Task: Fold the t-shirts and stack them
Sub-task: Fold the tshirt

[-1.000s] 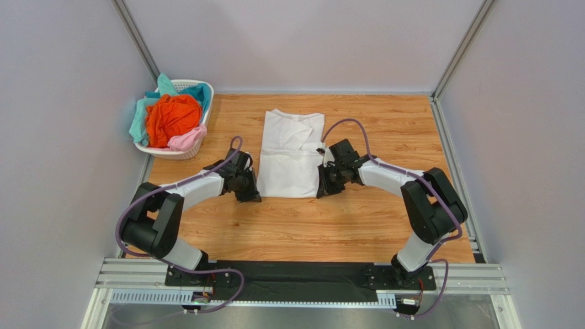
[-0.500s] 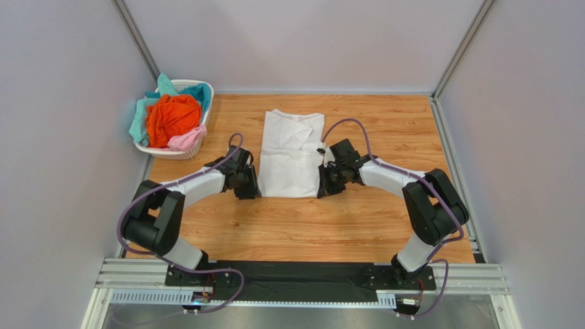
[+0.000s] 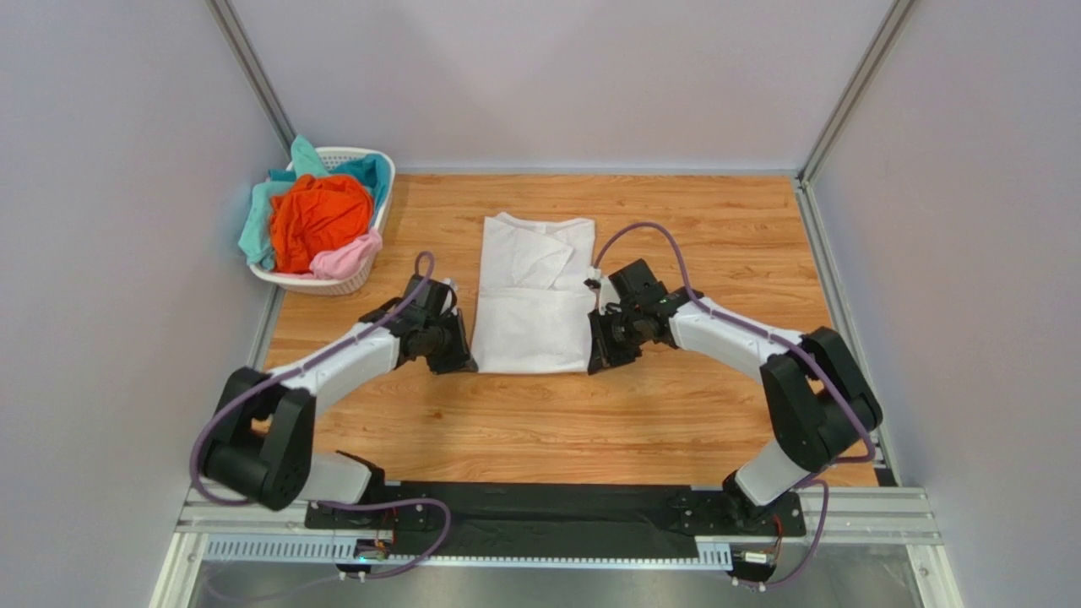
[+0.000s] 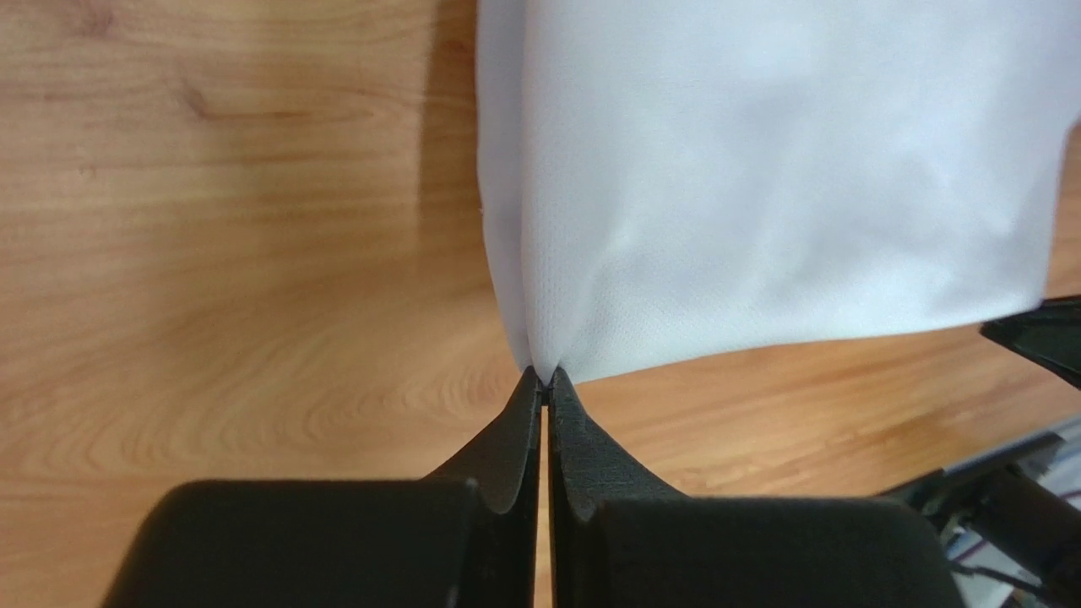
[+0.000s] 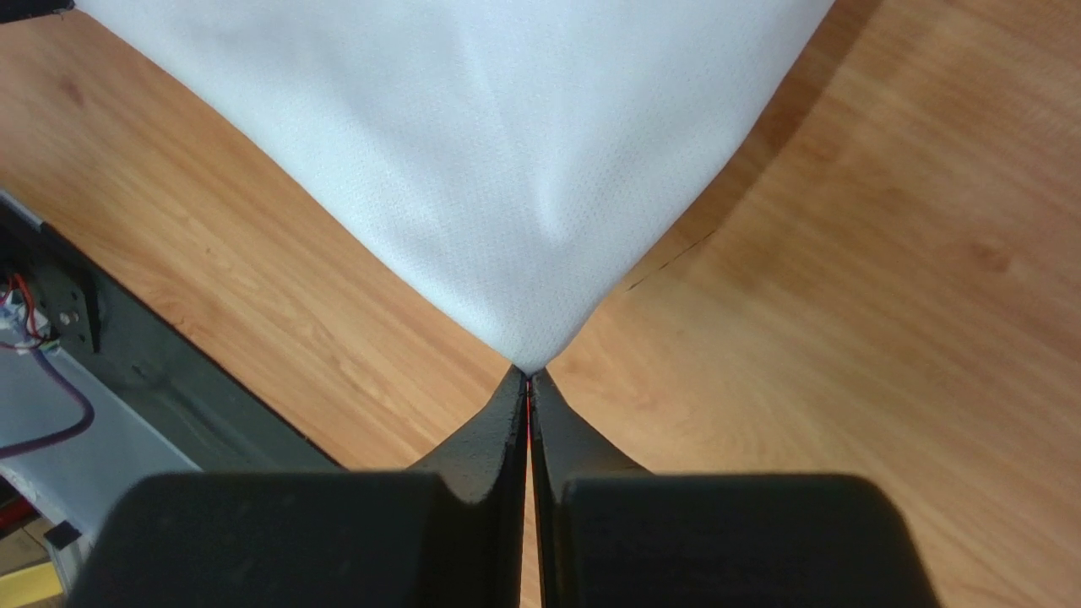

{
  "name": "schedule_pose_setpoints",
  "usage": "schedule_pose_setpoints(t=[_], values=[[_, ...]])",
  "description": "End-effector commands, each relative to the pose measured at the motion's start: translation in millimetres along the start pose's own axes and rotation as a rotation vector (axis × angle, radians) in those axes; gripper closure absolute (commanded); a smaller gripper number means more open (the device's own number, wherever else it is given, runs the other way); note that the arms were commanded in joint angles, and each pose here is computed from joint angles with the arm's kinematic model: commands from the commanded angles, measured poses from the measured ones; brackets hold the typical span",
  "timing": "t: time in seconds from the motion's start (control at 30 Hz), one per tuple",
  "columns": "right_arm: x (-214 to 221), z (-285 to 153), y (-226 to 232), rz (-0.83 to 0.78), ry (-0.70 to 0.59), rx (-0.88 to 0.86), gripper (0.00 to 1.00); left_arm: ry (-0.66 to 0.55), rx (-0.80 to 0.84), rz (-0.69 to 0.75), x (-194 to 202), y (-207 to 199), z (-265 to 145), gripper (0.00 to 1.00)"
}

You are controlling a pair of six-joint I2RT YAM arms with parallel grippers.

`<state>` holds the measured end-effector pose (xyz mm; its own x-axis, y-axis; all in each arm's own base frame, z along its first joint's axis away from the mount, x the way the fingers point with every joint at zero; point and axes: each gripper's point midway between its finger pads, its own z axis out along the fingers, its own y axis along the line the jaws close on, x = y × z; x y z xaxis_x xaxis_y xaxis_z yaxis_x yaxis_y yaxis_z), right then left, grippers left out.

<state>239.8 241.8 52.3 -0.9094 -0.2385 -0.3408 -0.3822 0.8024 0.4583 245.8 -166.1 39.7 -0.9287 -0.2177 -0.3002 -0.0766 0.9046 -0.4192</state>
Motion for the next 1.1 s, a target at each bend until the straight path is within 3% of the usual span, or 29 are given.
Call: schedule_pose_setpoints(t=[0.0, 0.13, 0.27, 0.57, 0.8, 1.07], values=[[16, -23, 22, -0.045, 0.021, -0.016, 0.99, -0.029, 0.092, 0.049, 11, -13, -33, 1.00], [38, -53, 41, -0.073, 0.051, -0.039, 0.99, -0.040, 0.178, 0.078, 25, -25, -63, 1.00], [52, -81, 75, -0.094, 0.081, -0.176, 0.99, -0.151, 0.275, 0.102, 23, -40, -100, 1.00], [58, -126, 109, -0.128, 0.084, -0.306, 0.99, -0.371, 0.398, 0.157, 13, -58, -163, 1.00], [49, -139, 127, -0.140, 0.077, -0.396, 1.00, -0.435, 0.344, 0.124, -6, -56, -170, 1.00], [24, -129, 103, -0.106, 0.036, -0.316, 1.00, -0.472, 0.224, 0.067, -36, -49, -159, 1.00]])
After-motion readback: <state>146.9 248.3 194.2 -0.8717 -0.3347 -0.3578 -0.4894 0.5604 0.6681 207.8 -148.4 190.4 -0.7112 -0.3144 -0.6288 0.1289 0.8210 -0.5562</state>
